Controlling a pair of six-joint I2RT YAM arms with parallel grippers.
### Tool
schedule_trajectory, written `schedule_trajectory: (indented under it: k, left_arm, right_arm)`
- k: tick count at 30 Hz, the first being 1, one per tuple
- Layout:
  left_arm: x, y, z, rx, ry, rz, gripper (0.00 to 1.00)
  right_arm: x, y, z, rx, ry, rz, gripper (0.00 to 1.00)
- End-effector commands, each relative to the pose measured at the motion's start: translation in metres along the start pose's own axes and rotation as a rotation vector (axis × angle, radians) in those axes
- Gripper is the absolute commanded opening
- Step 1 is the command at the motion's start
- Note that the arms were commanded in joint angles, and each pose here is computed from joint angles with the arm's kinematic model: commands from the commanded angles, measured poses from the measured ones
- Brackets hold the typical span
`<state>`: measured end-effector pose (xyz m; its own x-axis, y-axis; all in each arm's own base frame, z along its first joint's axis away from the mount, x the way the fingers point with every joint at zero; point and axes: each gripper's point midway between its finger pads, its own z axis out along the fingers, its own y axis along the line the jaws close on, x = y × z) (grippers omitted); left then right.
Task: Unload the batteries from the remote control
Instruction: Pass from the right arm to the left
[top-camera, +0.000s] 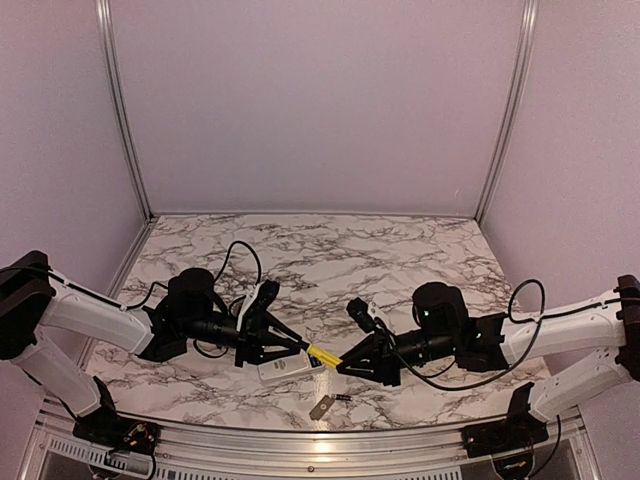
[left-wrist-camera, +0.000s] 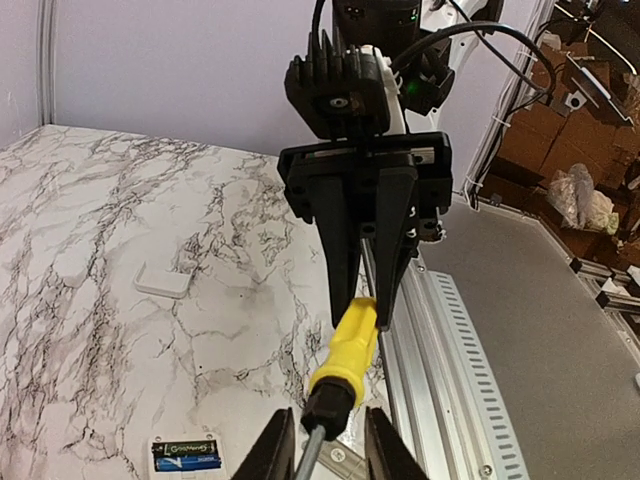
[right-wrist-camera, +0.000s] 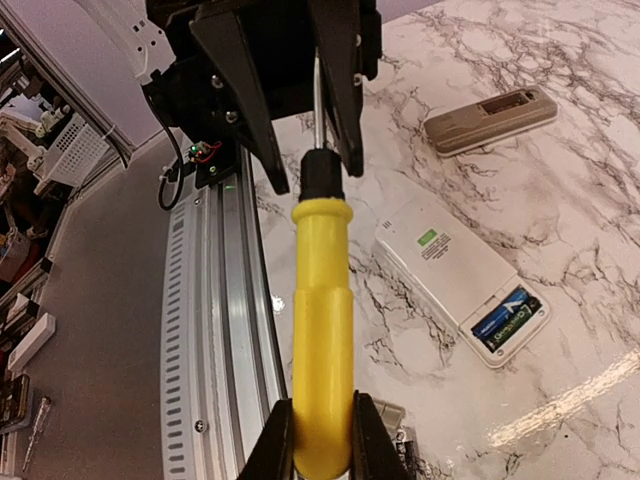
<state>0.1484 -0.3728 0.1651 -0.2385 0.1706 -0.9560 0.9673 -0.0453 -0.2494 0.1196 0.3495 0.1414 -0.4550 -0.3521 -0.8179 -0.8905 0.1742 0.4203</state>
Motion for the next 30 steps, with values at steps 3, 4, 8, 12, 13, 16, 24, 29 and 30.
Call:
schedule_trajectory:
  k: [3,4,8,12,13,16,24,29,30]
  left_arm:
    - [-0.004,-0.005,0.002,0.046,0.002,0.012,0.20]
    - [-0.005,-0.005,0.002,0.048,0.000,0.012,0.17]
    - [-0.007,-0.007,0.002,0.056,-0.002,0.013,0.13]
    - [-0.006,-0.011,0.002,0.086,0.001,0.010,0.43]
    - [-0.005,-0.013,0.002,0.098,0.003,0.008,0.50]
    - [-0.004,-0.014,0.005,0.119,0.007,-0.001,0.61]
    - [-0.004,-0.012,0.011,0.143,0.013,-0.026,0.42]
    - [-0.008,-0.014,0.010,0.145,-0.004,-0.028,0.32]
    - [-0.008,-0.013,0.011,0.145,-0.004,-0.030,0.31]
  right_arm:
    - [-0.018,0.007,0.002,-0.019,-0.030,-0.034,0.00]
    - [-0.018,0.008,0.002,-0.020,-0.029,-0.033,0.00]
    - [-0.018,0.009,0.002,-0.019,-0.029,-0.036,0.00]
    - [-0.019,0.010,0.002,-0.020,-0.028,-0.040,0.00]
    - [-0.019,0.010,0.002,-0.023,-0.030,-0.043,0.00]
    - [-0.021,0.013,0.003,-0.031,-0.032,-0.050,0.00]
    - [-0.024,0.014,0.004,-0.033,-0.030,-0.062,0.00]
    - [-0.022,0.014,0.007,-0.037,-0.018,-0.061,0.00]
    - [-0.021,0.014,0.008,-0.039,-0.016,-0.061,0.00]
